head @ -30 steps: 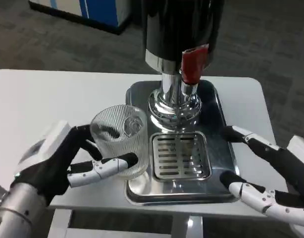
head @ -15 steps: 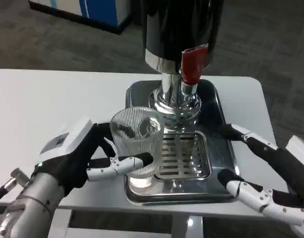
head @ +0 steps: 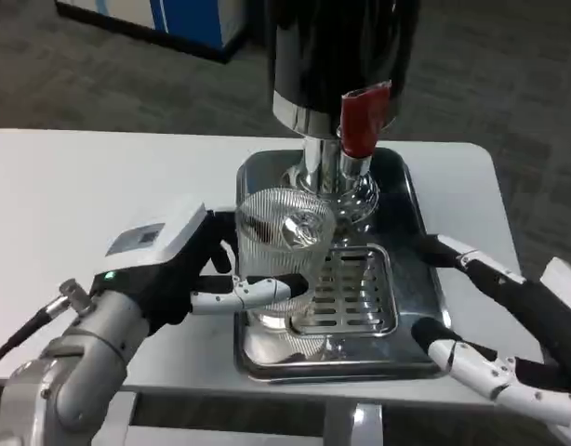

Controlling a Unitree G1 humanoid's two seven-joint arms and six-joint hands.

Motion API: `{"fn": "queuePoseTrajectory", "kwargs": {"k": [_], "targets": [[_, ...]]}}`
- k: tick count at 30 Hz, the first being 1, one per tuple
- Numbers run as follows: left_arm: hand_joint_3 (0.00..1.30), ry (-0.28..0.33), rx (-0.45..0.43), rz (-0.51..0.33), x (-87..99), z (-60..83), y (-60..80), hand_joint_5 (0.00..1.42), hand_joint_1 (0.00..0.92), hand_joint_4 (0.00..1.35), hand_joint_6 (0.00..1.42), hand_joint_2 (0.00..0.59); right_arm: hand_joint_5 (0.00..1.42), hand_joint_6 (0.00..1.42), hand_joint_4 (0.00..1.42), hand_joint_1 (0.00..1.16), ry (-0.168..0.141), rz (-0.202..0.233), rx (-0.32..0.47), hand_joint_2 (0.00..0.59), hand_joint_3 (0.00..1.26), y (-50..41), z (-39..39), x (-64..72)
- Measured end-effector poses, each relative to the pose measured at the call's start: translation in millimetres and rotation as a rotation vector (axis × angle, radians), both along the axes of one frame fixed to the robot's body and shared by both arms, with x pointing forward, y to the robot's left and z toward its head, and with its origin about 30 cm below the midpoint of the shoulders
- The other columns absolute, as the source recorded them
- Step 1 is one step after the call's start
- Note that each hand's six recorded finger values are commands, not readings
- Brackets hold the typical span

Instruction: Grasp the cup under the faucet to collect the drink, then remove the cup.

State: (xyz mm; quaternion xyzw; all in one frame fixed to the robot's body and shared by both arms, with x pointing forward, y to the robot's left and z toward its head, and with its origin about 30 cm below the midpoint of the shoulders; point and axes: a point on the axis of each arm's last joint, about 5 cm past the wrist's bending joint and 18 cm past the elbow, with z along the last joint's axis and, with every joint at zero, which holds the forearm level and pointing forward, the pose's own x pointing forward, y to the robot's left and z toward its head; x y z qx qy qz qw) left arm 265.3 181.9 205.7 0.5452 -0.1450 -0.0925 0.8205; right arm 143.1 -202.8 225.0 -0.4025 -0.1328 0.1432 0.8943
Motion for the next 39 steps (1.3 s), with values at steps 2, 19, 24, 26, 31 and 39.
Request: {"fn": "queuePoseTrajectory", "kwargs": {"k": [2, 19, 24, 26, 31, 39], "targets": [[0.56, -0.003, 0.007, -0.007, 3.1, 1.6, -2.7, 0.58, 0.278, 0.51, 0.14, 0.269, 0.06, 0.05, 0.12, 0.34, 0.003, -0.001, 0.001, 0.375, 0.09, -0.1, -0.5, -0.2], [0.56, 0.015, 0.097, -0.079, 11.9, 13.1, -22.6, 0.58, 0.277, 0.51, 0.13, 0.245, 0.06, 0.05, 0.12, 0.34, 0.015, -0.011, 0.039, 0.381, 0.09, -6.0, -0.8, -1.8], [0.55, 0.044, 0.094, -0.076, 11.9, 15.9, -22.6, 0.55, 0.276, 0.5, 0.11, 0.157, 0.06, 0.05, 0.12, 0.34, 0.015, -0.02, 0.047, 0.381, 0.09, -8.5, -0.3, -2.1], [0.52, 0.062, 0.096, -0.073, 11.7, 18.8, -22.2, 0.49, 0.183, 0.47, 0.06, 0.076, 0.06, 0.05, 0.12, 0.34, 0.015, -0.023, 0.051, 0.383, 0.09, -9.2, -0.4, -2.0], [0.48, 0.094, 0.123, -0.067, 9.8, 23.2, -19.2, 0.43, 0.124, 0.43, 0.01, 0.051, 0.06, 0.05, 0.12, 0.34, 0.017, -0.027, 0.054, 0.39, 0.1, -9.8, -1.4, -1.6], [0.44, 0.106, 0.135, -0.067, 7.7, 25.6, -18.5, 0.36, 0.041, 0.33, 0.0, 0.03, 0.07, 0.05, 0.12, 0.35, 0.005, -0.027, 0.057, 0.397, 0.1, -9.7, -1.6, -1.7]]}}
